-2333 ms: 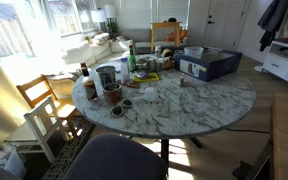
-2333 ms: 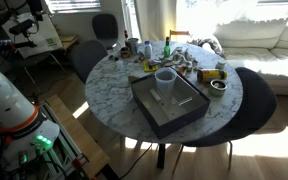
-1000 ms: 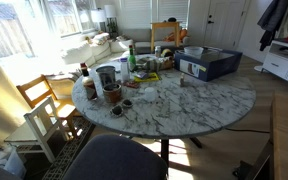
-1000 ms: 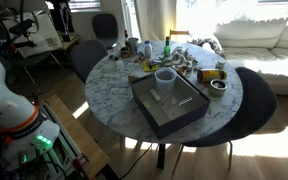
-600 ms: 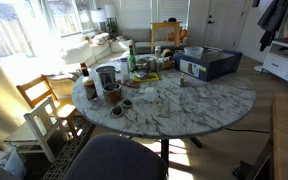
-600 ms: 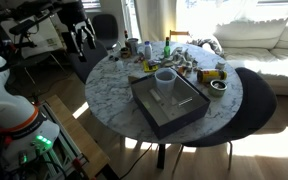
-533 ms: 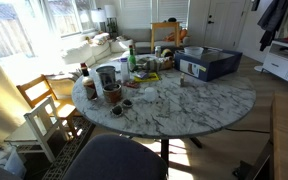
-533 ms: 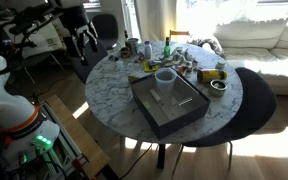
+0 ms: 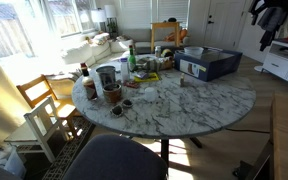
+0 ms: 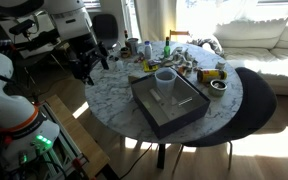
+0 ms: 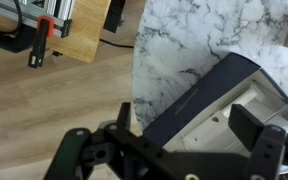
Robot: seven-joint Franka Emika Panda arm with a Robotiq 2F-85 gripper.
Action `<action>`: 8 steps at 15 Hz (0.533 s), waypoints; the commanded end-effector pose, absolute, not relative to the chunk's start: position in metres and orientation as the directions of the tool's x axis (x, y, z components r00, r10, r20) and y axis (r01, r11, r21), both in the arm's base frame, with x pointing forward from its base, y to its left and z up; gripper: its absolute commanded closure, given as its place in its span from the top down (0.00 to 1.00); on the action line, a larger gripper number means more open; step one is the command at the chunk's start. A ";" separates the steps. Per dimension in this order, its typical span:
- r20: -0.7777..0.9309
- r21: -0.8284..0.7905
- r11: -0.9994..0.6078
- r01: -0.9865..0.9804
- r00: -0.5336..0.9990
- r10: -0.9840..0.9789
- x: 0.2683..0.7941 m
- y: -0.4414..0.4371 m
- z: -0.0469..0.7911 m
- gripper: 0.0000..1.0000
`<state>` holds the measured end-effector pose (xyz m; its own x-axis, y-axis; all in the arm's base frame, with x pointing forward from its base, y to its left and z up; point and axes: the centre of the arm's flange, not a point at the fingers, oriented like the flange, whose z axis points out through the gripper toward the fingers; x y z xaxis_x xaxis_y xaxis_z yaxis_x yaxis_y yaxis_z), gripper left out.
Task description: Move the blue box to the left
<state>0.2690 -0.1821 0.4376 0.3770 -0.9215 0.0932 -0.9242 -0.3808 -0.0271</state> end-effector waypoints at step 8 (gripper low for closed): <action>0.097 -0.108 -0.146 -0.983 0.136 -0.986 0.306 -0.206 0.418 1.00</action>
